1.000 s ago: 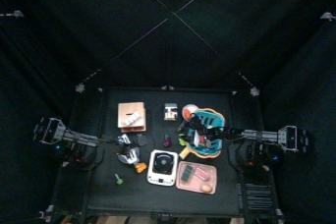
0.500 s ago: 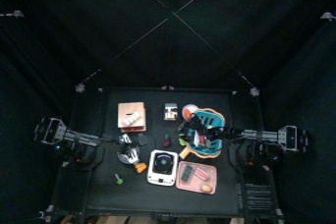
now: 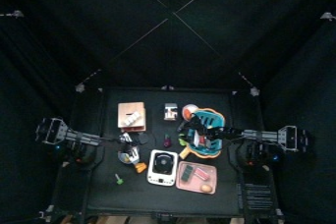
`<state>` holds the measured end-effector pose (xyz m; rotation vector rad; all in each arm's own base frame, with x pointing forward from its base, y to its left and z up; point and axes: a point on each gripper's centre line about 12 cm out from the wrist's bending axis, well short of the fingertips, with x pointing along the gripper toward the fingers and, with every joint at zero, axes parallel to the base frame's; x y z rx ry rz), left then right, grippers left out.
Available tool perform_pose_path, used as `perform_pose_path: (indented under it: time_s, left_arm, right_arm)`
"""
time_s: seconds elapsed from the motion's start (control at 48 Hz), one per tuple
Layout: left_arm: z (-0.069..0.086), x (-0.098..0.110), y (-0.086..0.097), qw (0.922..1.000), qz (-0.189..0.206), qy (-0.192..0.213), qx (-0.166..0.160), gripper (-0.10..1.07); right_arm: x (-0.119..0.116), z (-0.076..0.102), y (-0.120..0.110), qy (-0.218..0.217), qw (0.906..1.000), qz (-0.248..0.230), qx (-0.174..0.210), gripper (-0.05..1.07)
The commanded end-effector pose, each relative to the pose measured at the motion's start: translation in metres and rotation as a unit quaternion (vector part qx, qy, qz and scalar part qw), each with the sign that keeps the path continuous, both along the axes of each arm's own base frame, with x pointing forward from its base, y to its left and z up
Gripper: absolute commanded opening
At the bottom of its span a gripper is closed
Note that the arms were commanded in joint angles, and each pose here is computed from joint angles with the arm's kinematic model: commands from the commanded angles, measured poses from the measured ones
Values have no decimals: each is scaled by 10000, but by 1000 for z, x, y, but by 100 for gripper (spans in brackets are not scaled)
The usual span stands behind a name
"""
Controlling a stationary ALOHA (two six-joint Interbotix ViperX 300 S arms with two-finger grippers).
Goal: Place corn in bowl
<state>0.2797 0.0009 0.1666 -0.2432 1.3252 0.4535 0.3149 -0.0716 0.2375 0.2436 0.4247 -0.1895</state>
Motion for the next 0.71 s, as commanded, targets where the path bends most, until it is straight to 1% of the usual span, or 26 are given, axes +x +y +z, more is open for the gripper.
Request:
perform_pose_path:
  time_s: [0.0, 0.333, 0.5, 0.562, 0.688]
  left_arm:
    - [8, 7, 1, 9999, 27, -156, -3, 93]
    - [8, 7, 1, 9999, 23, -164, 3, 93]
    - [10, 7, 2, 9998, -6, -186, 68, 93]
    - [12, 8, 2, 9997, 0, -233, 62, 93]
    - [25, 11, 2, 9987, -96, -477, 146, 93]
  right_arm:
    - [1, 9, 0, -127, 9999, 26, -38, 91]
    - [2, 8, 0, -112, 9999, 26, -34, 91]
    - [4, 8, 0, -105, 9999, 26, -32, 91]
    - [4, 9, -1, -119, 9999, 26, -36, 91]
    - [4, 8, -1, -108, 9999, 33, -47, 91]
